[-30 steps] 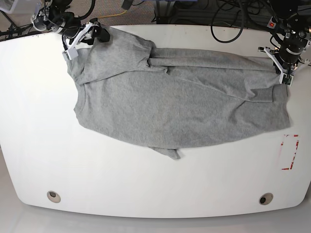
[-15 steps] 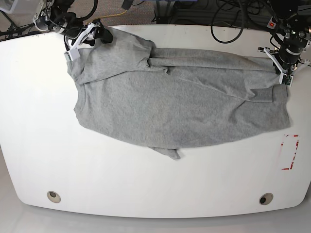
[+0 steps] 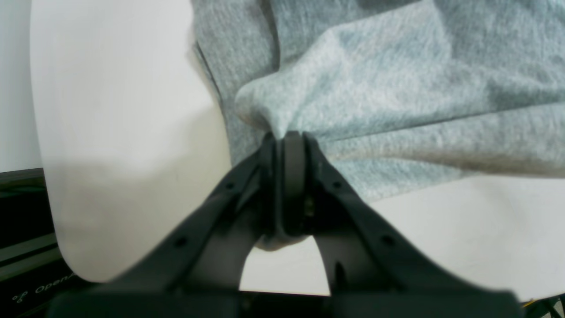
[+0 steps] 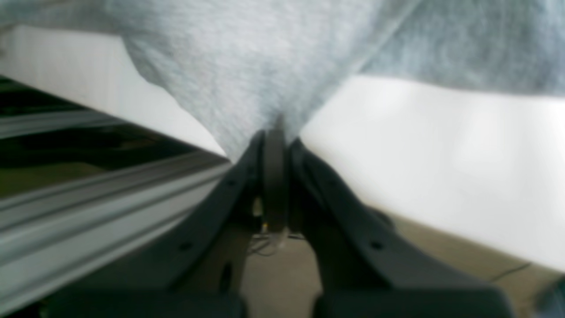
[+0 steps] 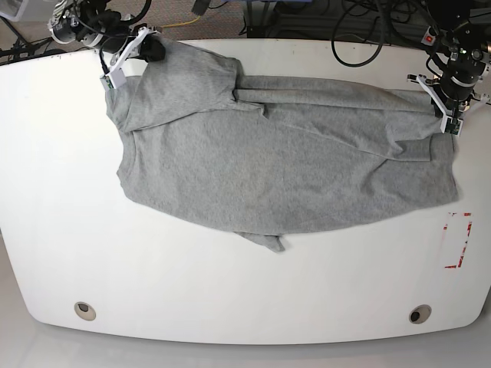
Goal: Fold the T-shirt properly
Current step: 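Pull the held shirt corner outward with the right gripper to smooth it, then drag the shirt corner with the right gripper toward the hem, then back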
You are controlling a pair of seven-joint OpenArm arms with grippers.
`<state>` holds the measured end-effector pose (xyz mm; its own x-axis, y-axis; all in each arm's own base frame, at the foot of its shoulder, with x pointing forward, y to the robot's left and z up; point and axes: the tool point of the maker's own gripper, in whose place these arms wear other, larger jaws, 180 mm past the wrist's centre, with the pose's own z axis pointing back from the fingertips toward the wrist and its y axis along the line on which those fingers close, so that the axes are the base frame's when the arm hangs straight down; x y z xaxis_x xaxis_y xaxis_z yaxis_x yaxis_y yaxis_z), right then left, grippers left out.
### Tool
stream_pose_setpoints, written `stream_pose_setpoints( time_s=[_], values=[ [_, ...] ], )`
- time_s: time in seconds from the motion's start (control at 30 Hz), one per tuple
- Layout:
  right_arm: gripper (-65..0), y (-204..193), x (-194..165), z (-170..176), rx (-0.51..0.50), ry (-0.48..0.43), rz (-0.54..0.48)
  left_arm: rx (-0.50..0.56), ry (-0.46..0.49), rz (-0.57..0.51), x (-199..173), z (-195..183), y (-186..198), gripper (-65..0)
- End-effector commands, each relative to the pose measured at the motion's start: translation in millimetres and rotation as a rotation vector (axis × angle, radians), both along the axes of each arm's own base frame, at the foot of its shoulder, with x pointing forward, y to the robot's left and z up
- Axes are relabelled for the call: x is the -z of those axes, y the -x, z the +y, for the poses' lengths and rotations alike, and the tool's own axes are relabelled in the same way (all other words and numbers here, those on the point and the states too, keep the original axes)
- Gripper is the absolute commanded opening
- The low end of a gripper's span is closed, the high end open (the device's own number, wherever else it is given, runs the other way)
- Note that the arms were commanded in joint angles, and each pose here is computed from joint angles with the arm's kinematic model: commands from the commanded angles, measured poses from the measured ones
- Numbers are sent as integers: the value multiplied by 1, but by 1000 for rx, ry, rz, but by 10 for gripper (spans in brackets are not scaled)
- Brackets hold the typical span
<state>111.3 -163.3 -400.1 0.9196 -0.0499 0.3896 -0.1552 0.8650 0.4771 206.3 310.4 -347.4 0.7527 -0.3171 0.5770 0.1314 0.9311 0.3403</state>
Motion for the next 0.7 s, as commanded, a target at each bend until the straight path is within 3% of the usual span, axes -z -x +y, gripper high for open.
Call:
stream_pose_setpoints(
  time_s=[0.0,0.2,0.47,0.67],
  values=[
    [-650,-14,-24,0,-23,22,-94,6,-17,-33,-10,3,-5,-650],
    [-650,-43,-54,10,-40,-87,-235,5,-18,-32,-10,3,-5,-650],
    [-650,-109,-86,3,-51,-73,-415,3,-19,-24,-8,4,-3,-650],
    [-650,-149,-82,-13,-15,-67,-425,-5,-19,-26,-9,6,-1,-650]
  ],
)
